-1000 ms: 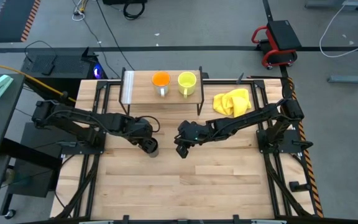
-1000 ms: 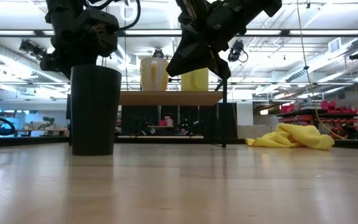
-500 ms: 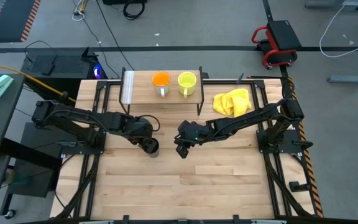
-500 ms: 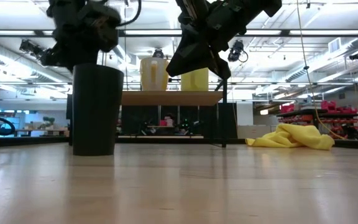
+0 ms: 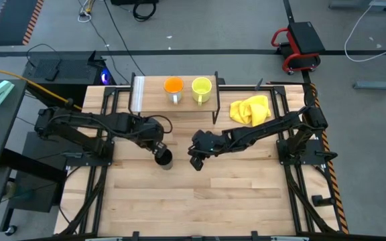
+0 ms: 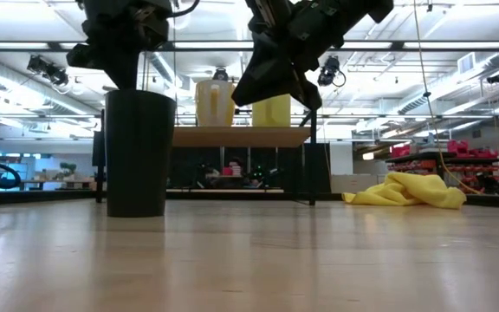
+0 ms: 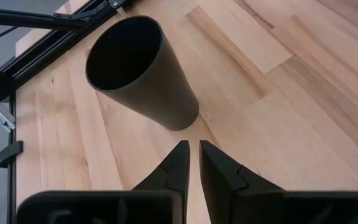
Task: Stack small to large cups/mugs on shelf
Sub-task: Put the black cup on the shelf
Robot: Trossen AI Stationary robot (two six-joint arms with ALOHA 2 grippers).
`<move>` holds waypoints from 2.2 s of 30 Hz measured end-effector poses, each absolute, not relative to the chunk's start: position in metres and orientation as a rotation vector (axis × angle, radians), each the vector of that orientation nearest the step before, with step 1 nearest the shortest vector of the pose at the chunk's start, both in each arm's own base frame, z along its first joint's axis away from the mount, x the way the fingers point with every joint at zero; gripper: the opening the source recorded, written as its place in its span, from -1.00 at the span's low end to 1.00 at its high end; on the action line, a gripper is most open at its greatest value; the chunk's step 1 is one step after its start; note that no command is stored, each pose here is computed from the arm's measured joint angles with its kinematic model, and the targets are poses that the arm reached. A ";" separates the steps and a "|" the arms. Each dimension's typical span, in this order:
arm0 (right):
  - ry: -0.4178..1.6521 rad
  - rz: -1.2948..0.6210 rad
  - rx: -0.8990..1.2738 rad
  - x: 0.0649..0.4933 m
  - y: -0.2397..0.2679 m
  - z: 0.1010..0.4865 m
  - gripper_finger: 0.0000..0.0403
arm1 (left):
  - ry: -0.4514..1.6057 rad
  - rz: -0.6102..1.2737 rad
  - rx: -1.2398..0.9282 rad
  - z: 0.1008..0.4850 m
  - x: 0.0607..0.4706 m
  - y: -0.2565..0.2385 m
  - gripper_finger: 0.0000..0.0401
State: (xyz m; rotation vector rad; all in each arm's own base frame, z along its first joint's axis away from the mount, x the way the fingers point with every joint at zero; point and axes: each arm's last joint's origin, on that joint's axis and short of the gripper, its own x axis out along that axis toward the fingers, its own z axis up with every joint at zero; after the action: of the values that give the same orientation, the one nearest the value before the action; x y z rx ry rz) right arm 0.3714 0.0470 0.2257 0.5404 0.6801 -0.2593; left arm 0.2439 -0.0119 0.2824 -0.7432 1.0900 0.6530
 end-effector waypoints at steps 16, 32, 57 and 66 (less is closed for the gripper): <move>0.684 -0.247 0.533 0.371 0.051 0.226 -0.78 | 1.160 0.573 -0.738 0.274 0.255 -0.017 -0.42; 0.690 -0.250 0.532 0.370 0.051 0.225 -0.78 | 1.216 0.591 -0.709 0.253 0.268 -0.017 -0.45; 0.694 -0.242 0.509 0.370 0.051 0.225 -0.78 | 1.202 0.587 -0.714 0.252 0.271 -0.017 -0.89; 0.725 -0.242 0.487 0.366 0.052 0.226 -0.78 | 1.169 0.598 -0.726 0.281 0.275 -0.007 -0.93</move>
State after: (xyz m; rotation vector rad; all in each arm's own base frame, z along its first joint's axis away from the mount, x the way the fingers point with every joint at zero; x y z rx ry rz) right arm 0.3661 0.0519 0.2256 0.4866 0.7246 -0.2420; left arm 0.2745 -0.0068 0.2805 -0.7255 1.1692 0.5980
